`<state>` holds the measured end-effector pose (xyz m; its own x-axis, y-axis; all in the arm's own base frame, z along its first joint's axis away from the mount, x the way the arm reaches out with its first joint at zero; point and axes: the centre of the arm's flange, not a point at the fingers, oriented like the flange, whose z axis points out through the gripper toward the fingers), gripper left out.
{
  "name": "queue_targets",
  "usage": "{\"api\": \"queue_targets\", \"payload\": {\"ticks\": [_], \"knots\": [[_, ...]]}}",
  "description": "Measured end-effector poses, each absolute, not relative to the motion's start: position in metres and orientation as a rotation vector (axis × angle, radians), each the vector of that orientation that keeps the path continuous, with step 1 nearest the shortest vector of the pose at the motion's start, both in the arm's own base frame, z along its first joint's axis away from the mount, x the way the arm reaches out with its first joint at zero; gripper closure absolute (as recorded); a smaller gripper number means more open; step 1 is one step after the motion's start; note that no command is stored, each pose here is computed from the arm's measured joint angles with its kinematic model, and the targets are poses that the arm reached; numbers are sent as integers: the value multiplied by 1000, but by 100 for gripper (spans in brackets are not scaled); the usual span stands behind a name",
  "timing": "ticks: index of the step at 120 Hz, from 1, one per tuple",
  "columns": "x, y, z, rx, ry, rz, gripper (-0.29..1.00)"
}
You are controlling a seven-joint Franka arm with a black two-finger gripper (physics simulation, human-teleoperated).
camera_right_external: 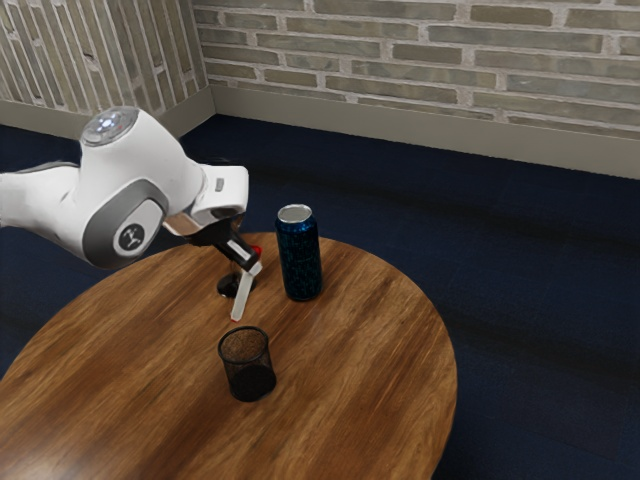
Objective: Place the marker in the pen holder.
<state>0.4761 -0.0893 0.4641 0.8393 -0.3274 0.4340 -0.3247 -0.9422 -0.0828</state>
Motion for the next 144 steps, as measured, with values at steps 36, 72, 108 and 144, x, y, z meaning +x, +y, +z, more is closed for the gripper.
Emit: {"api": "queue_targets", "payload": {"ticks": [36, 72, 108, 144], "knots": [[477, -92, 419, -3048, 525, -593, 78], [480, -92, 409, -3065, 542, -561, 26], [608, -82, 508, -3092, 521, -478, 6], [595, 19, 614, -3121, 165, -128, 1]]}}
